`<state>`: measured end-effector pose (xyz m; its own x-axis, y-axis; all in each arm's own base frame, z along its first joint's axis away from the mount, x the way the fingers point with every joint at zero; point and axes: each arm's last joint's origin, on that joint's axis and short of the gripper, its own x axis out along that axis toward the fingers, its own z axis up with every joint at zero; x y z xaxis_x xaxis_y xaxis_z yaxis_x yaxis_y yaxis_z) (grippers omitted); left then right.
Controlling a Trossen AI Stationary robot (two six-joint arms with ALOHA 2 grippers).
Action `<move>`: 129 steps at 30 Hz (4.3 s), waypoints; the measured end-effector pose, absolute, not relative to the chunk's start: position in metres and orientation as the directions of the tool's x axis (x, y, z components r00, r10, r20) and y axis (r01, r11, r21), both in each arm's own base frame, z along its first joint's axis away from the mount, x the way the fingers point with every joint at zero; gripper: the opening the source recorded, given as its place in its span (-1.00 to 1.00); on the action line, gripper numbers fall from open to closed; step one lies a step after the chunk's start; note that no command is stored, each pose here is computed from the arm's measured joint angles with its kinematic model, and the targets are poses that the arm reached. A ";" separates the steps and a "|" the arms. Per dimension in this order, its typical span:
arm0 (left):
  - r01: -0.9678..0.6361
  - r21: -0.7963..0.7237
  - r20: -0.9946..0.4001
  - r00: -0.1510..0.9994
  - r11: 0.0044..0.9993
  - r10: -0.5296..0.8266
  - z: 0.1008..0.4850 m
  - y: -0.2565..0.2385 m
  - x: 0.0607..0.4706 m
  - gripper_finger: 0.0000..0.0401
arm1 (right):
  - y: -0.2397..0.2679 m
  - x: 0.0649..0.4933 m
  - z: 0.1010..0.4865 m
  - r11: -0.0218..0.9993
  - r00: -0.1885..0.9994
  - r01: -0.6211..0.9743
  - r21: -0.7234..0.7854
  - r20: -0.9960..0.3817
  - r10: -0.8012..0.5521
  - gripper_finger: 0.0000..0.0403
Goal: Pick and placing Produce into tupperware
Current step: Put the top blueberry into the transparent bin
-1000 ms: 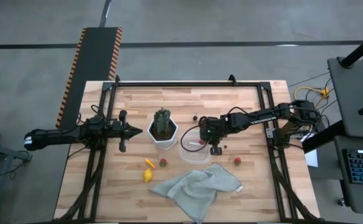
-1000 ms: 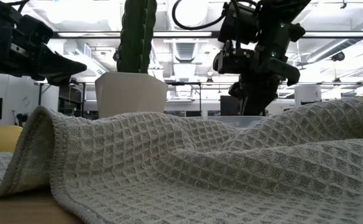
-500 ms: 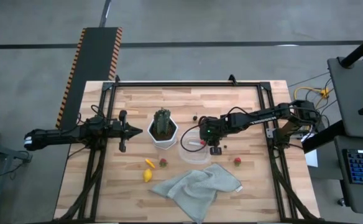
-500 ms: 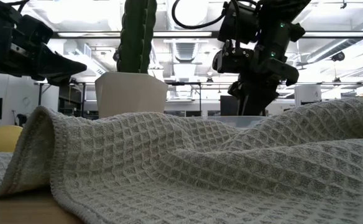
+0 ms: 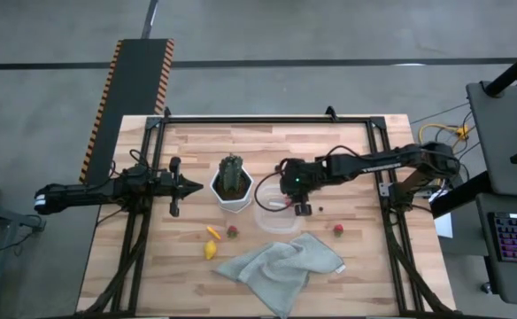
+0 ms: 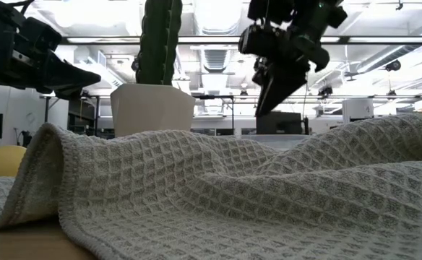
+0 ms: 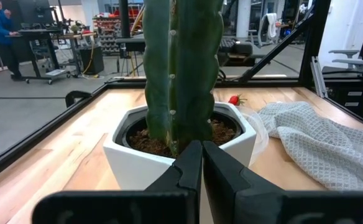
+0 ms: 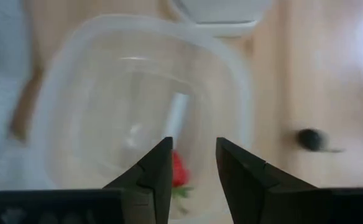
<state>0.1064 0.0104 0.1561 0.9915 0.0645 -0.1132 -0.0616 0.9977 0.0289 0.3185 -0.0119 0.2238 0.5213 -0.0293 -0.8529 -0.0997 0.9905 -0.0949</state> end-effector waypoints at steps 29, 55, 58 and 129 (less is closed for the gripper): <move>-0.062 0.029 -0.114 0.991 0.998 0.065 0.156 0.010 0.106 -1.00 | -0.088 0.277 0.182 0.992 0.375 0.079 -0.097 -0.919 -0.120 -0.29; -0.088 0.033 -0.114 0.989 0.996 0.091 0.156 0.011 0.106 -1.00 | -0.092 0.262 0.155 0.989 0.362 0.119 -0.087 -0.924 -0.125 -0.21; -0.088 0.033 -0.114 0.989 0.996 0.091 0.156 0.011 0.106 -1.00 | -0.092 0.262 0.155 0.989 0.359 0.119 -0.086 -0.925 -0.124 -0.21; -0.106 0.039 -0.113 0.987 0.994 0.110 0.156 0.012 0.106 -1.00 | -0.092 0.258 0.129 0.990 0.339 0.114 -0.086 -0.933 -0.120 -0.34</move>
<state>0.1063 0.0117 0.1561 0.9874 0.1102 -0.1133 -0.1064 0.9936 0.0387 0.2585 -0.0917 0.1285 0.3386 -0.1199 -0.9332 0.1140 0.9898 -0.0858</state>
